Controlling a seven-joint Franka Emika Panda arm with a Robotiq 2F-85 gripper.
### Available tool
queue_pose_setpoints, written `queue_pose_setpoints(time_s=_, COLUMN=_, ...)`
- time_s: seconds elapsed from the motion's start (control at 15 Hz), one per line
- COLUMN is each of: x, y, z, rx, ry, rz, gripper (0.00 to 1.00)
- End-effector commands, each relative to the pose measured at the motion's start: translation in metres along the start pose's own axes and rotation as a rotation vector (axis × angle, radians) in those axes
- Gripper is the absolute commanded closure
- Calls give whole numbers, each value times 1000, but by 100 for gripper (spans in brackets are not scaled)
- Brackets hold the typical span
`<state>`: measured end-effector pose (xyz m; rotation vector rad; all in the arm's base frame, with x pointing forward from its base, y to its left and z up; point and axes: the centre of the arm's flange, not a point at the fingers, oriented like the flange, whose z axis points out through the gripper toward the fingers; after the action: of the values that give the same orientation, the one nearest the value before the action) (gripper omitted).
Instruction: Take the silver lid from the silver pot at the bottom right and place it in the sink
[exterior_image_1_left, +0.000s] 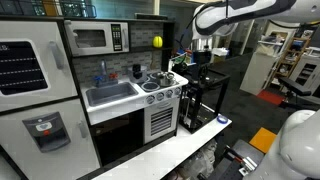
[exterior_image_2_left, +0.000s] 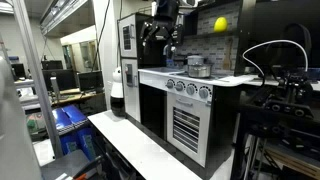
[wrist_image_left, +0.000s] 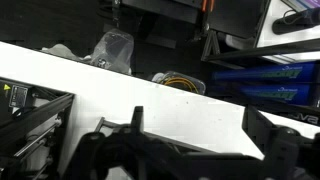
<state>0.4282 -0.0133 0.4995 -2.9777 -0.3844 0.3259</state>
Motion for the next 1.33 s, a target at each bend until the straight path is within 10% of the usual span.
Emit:
queue_pose_setpoints(time_s=0.0, x=0, y=0, z=0, rx=0, ry=0, rz=0, gripper=0)
queue_pose_setpoints(time_s=0.67, x=32, y=42, z=-18, rx=-50, ry=95, rz=153, gripper=0)
queue_pose_setpoints(time_s=1.27, x=134, y=58, z=-80, rx=-175, ry=242, rz=248, gripper=0)
